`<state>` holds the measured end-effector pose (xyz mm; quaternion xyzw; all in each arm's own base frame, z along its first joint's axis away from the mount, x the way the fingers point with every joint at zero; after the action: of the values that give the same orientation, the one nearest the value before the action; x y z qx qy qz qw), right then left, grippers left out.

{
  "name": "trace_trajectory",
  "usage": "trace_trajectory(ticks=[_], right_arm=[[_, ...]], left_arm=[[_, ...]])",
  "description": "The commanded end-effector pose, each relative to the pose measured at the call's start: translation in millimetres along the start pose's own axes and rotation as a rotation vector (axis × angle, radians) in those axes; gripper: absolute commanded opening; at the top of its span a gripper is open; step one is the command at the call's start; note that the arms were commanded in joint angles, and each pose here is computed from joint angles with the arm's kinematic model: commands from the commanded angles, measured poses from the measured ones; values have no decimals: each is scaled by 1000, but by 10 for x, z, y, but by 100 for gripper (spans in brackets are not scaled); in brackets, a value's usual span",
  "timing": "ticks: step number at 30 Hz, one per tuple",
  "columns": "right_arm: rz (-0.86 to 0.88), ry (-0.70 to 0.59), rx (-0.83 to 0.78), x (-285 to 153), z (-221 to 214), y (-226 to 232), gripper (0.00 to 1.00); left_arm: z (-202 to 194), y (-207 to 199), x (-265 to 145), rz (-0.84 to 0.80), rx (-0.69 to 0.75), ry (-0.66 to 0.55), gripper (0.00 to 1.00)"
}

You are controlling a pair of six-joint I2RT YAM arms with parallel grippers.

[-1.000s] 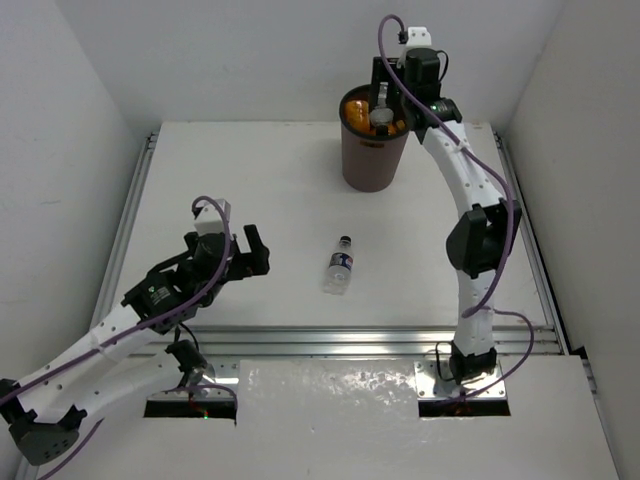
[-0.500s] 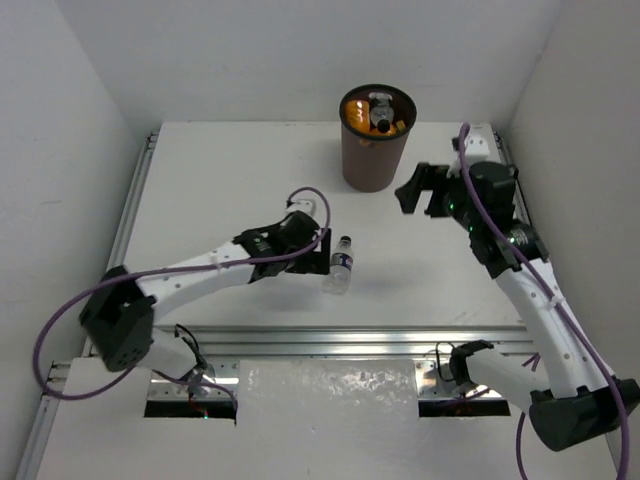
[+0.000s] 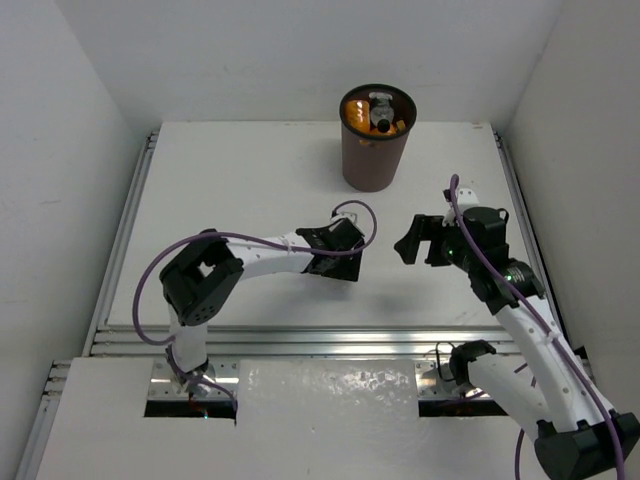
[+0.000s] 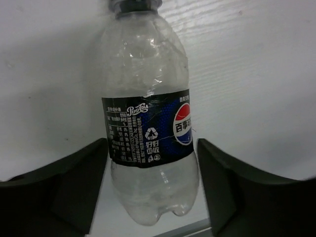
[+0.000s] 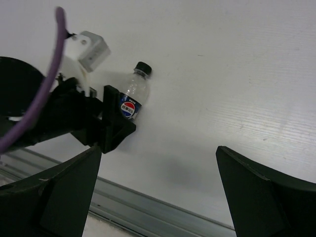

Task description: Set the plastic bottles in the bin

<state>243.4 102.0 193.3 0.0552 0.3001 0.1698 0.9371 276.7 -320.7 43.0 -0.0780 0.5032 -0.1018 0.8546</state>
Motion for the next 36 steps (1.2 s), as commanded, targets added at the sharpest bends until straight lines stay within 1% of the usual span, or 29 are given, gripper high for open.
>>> trace_trajectory(ticks=[1, 2, 3, 4, 5, 6, 7, 8, 9, 10, 11, 12, 13, 14, 15, 16, 18, 22, 25, 26, 27, 29, 30, 31, 32, 33, 34, 35, 36], right_arm=[[73, -47, 29, 24, 38, 123, 99], [92, -49, 40, 33, 35, 156, 99], [128, -40, 48, 45, -3, 211, 99], [155, -70, 65, 38, 54, 260, 99], [184, -78, 72, 40, 56, 307, 99], [230, -65, 82, 54, -22, 371, 99], [265, -105, 111, 57, 51, 429, 99], [296, -108, 129, 68, -5, 470, 99], [367, -140, 133, 36, 62, 581, 99], [404, -137, 182, 20, 71, 644, 99], [441, -133, 196, 18, 48, 696, 99], [518, -169, 186, -41, 137, 806, 99], [567, -173, 225, -79, 159, 877, 99], [609, -171, 248, -80, 116, 922, 99], [666, -231, 237, -145, 236, 991, 99], [728, -212, 269, -211, 229, 1071, 99], [782, -210, 284, -239, 234, 1139, 99], [804, -207, 261, -236, 252, 1242, 99], [828, -159, 226, -205, 173, 1385, 99], [851, -149, 208, -222, 157, 1470, 94], [858, -127, 198, -184, 115, 1499, 86], [882, -109, 192, -190, 93, 1544, 64], [885, -108, 197, -185, 93, 1550, 44], [887, -112, 195, -188, 93, 1550, 21], [868, -124, 202, -169, 106, 1529, 4], [844, -131, 201, -146, 106, 1499, 0], [834, -149, 192, -176, 151, 1495, 0], [806, -162, 180, -167, 189, 1467, 0], [700, -164, 161, -54, 178, 1338, 0]], left_arm=[[-62, -49, 79, 7, 9, 11, 65], [-81, -34, 97, 13, 11, 17, 56], [-93, -16, 105, 22, 12, 16, 44], [-86, -25, 66, 16, 14, 9, 29], [-60, -50, 22, 0, 12, -8, 12], [-10, -41, -121, -21, 4, -42, 7], [7, -79, -223, -53, 10, -67, 2], [118, -183, -332, -119, -1, -126, 0], [120, -186, -558, -195, 4, -159, 0], [254, -357, -727, -315, -3, -236, 0], [221, -456, -879, -418, 13, -237, 0], [196, -458, -1097, -515, 43, -285, 0], [280, -581, -1282, -624, 55, -352, 0], [159, -605, -1441, -717, 101, -341, 0], [142, -643, -1529, -767, 115, -351, 0], [157, -693, -1626, -822, 127, -372, 0], [53, -745, -1746, -906, 168, -351, 0], [3, -842, -1971, -1040, 184, -369, 0], [-5, -890, -2068, -1097, 181, -366, 0], [-42, -918, -2113, -1130, 188, -348, 4], [-35, -942, -2156, -1152, 189, -351, 9], [-15, -965, -2211, -1167, 189, -355, 12], [0, -970, -2226, -1167, 187, -359, 14], [6, -959, -2217, -1156, 184, -360, 23], [51, -945, -2230, -1141, 172, -380, 33], [54, -912, -2176, -1102, 160, -369, 47], [75, -875, -2128, -1059, 149, -368, 78], [245, -837, -2117, -985, 108, -421, 89], [205, -688, -1927, -859, 81, -374, 95]])
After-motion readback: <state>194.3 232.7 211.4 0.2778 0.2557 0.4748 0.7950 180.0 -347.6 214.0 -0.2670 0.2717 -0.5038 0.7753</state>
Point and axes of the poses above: each gripper's point midway between its finger pads, its own x axis out along the fingers, its own y axis along the line the jaws close on, z = x × y, the point moved 1 cm from there along -x, back along the fingers, and after that the axes turned 8 degrees about -x, right-handed, at the moved point
